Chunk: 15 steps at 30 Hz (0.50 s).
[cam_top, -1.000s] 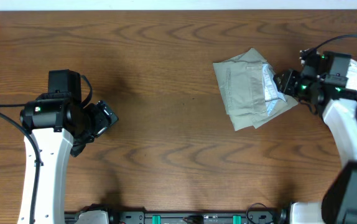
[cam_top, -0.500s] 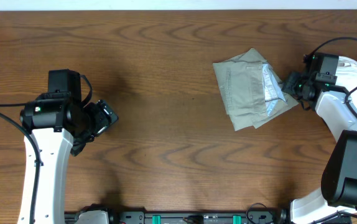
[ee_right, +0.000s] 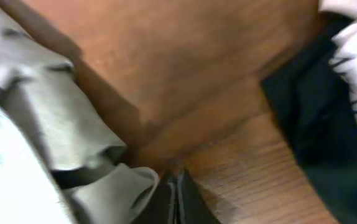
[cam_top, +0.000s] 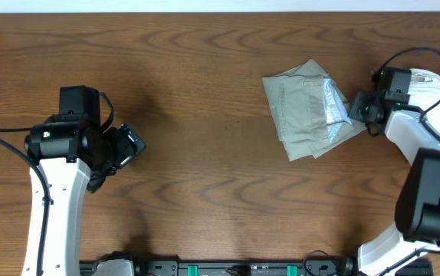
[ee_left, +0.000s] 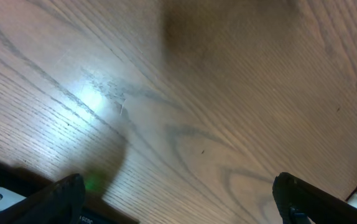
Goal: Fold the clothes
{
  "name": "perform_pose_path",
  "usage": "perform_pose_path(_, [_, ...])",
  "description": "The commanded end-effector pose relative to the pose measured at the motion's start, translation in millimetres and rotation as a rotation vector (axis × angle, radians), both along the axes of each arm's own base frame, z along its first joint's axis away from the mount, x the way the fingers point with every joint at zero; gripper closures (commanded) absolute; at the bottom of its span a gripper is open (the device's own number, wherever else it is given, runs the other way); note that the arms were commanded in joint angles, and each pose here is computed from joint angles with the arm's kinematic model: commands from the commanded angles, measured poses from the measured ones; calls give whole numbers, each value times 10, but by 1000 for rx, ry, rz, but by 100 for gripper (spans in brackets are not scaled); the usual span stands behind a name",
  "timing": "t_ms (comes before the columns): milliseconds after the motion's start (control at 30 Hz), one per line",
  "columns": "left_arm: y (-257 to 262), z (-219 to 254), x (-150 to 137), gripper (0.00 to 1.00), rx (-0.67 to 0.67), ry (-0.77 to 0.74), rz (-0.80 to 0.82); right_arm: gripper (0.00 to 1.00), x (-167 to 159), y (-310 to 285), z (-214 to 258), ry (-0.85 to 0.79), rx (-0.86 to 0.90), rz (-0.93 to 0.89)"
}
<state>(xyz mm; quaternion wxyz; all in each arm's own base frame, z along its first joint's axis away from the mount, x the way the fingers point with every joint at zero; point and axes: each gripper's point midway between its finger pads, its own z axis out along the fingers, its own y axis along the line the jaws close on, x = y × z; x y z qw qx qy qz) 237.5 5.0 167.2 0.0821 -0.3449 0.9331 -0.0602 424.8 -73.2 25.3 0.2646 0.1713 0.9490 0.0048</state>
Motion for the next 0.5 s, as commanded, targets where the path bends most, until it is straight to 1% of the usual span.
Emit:
perform_pose_path(0, [13,-24,-19,2,0,14,10,99,-2,-7,-96,20,-18,6])
perform_pose_path(233, [13,-23,-14,2,0,11,11,99,-16,-12,-116,29,-22,3])
perform_pose_path(467, [13,-23,-12,2,0,11,11,99,-119,214,-183,76,69,56])
